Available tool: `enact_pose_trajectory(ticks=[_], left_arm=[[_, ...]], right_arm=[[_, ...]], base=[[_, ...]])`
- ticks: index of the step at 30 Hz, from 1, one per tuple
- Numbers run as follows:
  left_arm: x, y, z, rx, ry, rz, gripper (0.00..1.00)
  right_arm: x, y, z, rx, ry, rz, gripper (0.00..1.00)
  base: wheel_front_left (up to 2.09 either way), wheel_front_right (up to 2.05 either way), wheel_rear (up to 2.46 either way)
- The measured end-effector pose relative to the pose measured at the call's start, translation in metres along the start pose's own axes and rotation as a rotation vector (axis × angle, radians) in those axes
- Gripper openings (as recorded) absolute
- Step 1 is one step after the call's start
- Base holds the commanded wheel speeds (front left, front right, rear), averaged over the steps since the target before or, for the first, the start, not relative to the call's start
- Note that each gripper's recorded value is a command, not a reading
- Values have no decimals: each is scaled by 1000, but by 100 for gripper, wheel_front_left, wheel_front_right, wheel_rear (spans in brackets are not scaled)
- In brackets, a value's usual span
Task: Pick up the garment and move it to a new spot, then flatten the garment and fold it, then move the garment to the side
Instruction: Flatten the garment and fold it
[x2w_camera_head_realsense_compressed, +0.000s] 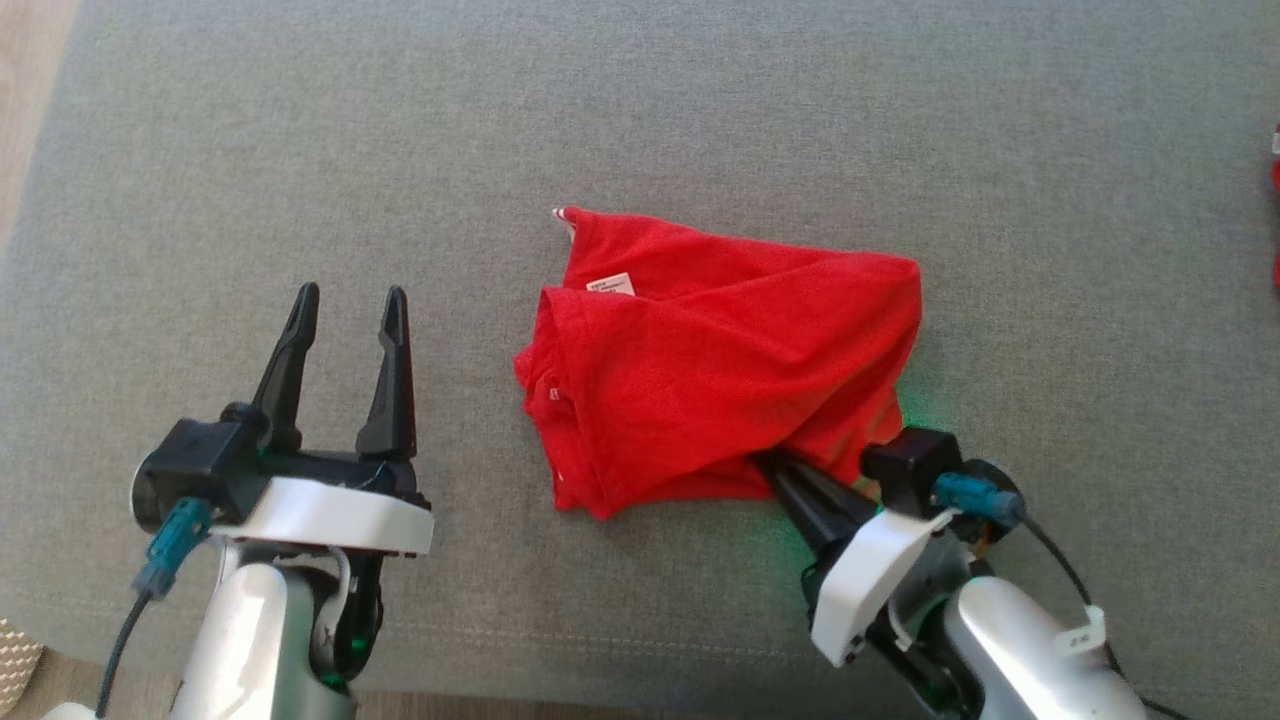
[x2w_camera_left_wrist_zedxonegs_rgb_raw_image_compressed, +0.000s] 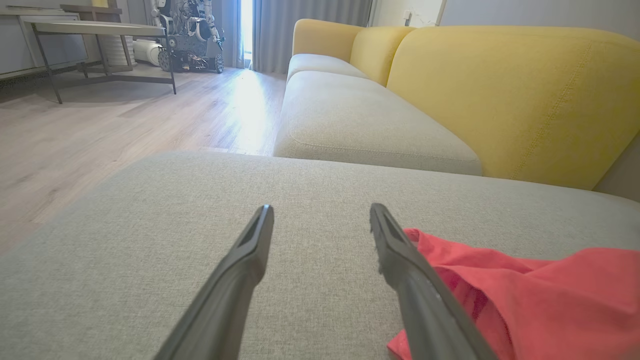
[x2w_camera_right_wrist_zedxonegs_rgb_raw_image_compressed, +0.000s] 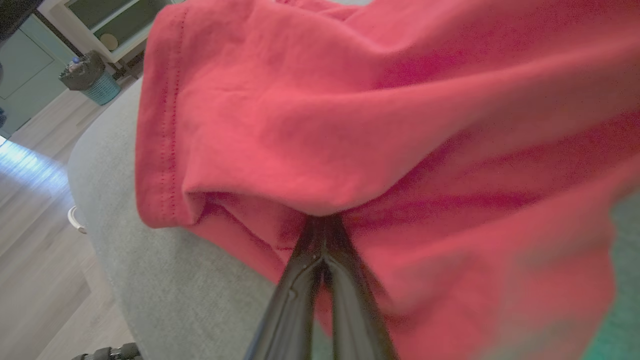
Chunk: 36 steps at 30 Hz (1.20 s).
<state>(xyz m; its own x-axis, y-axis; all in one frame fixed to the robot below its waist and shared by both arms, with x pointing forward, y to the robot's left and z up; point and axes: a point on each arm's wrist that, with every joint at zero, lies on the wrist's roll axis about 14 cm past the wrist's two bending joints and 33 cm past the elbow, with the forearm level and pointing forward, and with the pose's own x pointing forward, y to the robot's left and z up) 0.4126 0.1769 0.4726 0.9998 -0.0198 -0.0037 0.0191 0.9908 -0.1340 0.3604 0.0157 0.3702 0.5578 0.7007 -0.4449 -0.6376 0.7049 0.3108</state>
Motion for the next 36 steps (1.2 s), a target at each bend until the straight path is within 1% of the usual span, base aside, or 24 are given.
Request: enact_pose_trajectory(ticks=[2, 12, 15, 19, 26, 27, 28, 30, 32, 36], left_arm=[[0, -1, 0, -1, 0, -2, 100], [0, -1, 2, -9, -5, -2, 100], [-1, -1, 4, -10, -12, -2, 100], [-1, -3, 8, -11, -22, -7, 100], [-10, -10, 9, -17, -23, -24, 100], [-12, -10, 9, -18, -21, -24, 100], [-14, -10, 10, -13, -23, -25, 100], [-16, -12, 13, -11, -31, -30, 100], [-18, -14, 18, -9, -44, -38, 100], [-21, -16, 26, -2, -65, -44, 100]], right_arm=[[0, 6, 1, -1, 0, 17, 0], [14, 28, 33, -35, -59, 96, 0], [12, 34, 27, -15, -33, 109, 0], [5, 32, 30, 3, -50, 95, 0], [-30, 22, 39, 92, -137, 5, 0], [-37, 19, 43, 103, -160, -14, 22], [-44, 15, 48, 111, -187, -34, 100], [-60, 3, 65, 124, -268, -92, 100], [-79, -12, 89, 125, -380, -162, 100], [-119, -39, 133, 68, -577, -301, 100]], base=[[0, 0, 0], [0, 0, 0], [0, 0, 0], [0, 0, 0], [0, 0, 0], [0, 0, 0], [0, 0, 0], [0, 0, 0], [0, 0, 0], [0, 0, 0]])
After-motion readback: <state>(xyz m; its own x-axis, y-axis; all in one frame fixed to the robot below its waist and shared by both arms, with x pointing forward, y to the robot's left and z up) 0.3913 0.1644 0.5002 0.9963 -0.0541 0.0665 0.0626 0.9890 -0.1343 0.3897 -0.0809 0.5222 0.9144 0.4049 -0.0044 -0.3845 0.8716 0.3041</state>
